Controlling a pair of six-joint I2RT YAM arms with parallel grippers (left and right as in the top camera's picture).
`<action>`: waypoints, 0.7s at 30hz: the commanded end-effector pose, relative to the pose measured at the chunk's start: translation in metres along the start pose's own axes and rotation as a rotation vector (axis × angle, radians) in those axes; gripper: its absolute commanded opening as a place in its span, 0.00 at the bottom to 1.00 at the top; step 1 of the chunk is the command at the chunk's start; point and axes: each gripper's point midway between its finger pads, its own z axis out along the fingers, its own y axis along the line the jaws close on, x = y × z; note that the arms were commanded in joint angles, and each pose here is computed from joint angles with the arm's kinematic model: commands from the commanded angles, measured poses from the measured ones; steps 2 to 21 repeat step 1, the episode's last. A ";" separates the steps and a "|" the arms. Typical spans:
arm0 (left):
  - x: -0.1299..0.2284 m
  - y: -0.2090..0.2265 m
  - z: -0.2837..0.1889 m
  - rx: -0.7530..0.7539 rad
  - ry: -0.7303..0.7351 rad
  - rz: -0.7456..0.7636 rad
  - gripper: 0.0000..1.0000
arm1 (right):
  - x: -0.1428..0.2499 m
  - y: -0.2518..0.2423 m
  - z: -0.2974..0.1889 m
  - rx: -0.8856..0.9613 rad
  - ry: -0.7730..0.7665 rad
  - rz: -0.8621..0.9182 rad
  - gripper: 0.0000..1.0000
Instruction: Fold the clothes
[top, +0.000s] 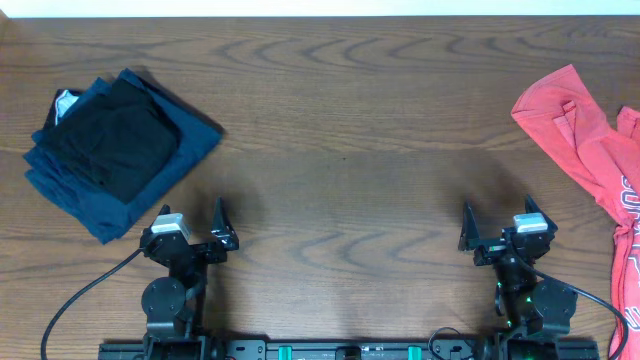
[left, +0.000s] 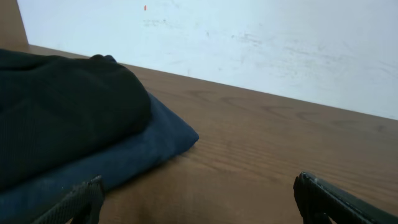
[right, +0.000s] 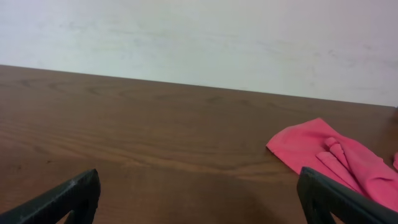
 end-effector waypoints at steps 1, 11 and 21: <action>0.016 0.004 0.002 -0.012 0.043 0.007 0.98 | 0.001 -0.002 0.000 0.009 -0.001 -0.008 0.99; 0.016 0.004 0.002 -0.012 0.043 0.007 0.98 | 0.001 -0.002 0.000 0.009 -0.001 -0.008 0.99; 0.016 0.004 0.002 -0.012 0.043 0.007 0.98 | 0.001 -0.002 0.000 0.009 -0.001 -0.008 0.99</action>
